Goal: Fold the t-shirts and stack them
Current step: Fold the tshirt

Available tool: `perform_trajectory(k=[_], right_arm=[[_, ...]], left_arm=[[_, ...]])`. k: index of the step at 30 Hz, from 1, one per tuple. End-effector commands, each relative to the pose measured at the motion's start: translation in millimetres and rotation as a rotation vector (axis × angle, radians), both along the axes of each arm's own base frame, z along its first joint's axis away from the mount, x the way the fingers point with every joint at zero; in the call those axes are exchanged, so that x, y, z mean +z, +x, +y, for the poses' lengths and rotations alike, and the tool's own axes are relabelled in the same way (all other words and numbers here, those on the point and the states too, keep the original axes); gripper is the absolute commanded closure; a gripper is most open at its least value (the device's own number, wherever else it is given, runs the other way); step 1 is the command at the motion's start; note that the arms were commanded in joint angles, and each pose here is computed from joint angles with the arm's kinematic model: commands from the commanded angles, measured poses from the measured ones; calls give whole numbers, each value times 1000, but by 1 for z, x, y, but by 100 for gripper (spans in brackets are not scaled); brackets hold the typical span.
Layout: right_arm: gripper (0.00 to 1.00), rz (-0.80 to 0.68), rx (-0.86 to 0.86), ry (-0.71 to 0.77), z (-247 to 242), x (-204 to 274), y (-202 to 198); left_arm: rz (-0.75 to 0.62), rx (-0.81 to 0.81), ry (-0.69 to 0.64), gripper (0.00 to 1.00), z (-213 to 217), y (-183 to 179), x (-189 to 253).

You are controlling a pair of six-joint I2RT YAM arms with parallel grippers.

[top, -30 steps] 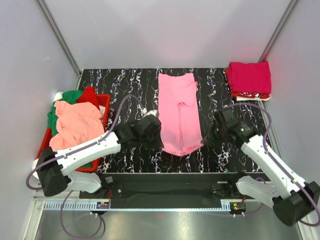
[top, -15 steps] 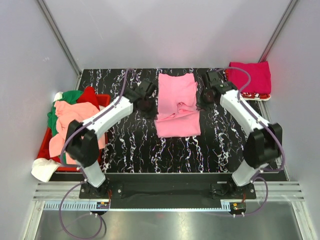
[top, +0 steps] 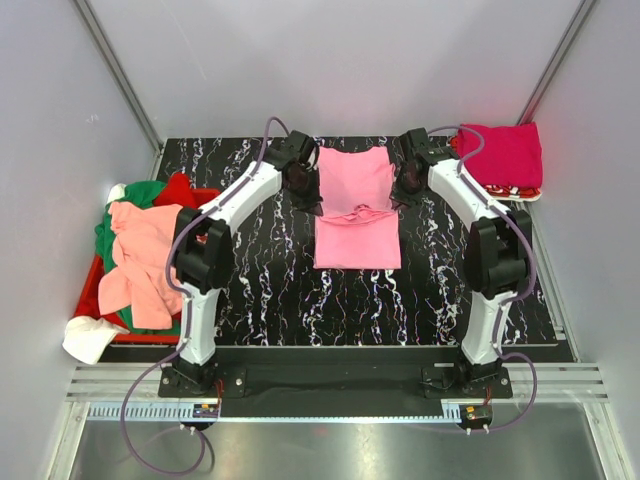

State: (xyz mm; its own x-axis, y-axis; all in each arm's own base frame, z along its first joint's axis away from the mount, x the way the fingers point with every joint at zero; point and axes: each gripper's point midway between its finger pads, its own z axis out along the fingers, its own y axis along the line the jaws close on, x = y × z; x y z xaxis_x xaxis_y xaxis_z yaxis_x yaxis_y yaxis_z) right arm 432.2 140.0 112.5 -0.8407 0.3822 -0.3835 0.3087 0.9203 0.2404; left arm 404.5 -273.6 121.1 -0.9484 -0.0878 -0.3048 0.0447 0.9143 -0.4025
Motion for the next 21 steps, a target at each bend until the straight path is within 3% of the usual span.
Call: perform_trajectory(k=[1, 9, 11, 12, 14, 16, 17, 18, 19, 21], right_arm=[[100, -55, 16, 9, 0, 12, 24], [100, -12, 11, 15, -2, -14, 43], [100, 14, 6, 12, -4, -29, 47], [96, 8, 5, 13, -4, -30, 53], [73, 28, -5, 33, -6, -36, 59], [64, 35, -30, 31, -11, -34, 76], [55, 54, -61, 19, -23, -44, 84], [39, 20, -75, 29, -26, -22, 96], [32, 14, -92, 35, -30, -15, 101], [29, -20, -130, 17, -47, 9, 111]], left_arm=[[9, -41, -31, 98, -2, 10, 0], [14, -46, -67, 90, 0, 41, -16], [37, -55, -84, 81, -2, 47, -28], [34, -56, -99, 74, -1, 53, -29], [10, -63, -145, 60, -4, 74, -25], [-51, -39, -196, 50, -2, 105, -9], [-67, -26, -219, 41, 0, 113, -1], [-90, -1, -240, 39, 9, 124, 9], [-116, 23, -277, 38, 12, 131, 26], [-152, 50, -305, 35, 27, 136, 47]])
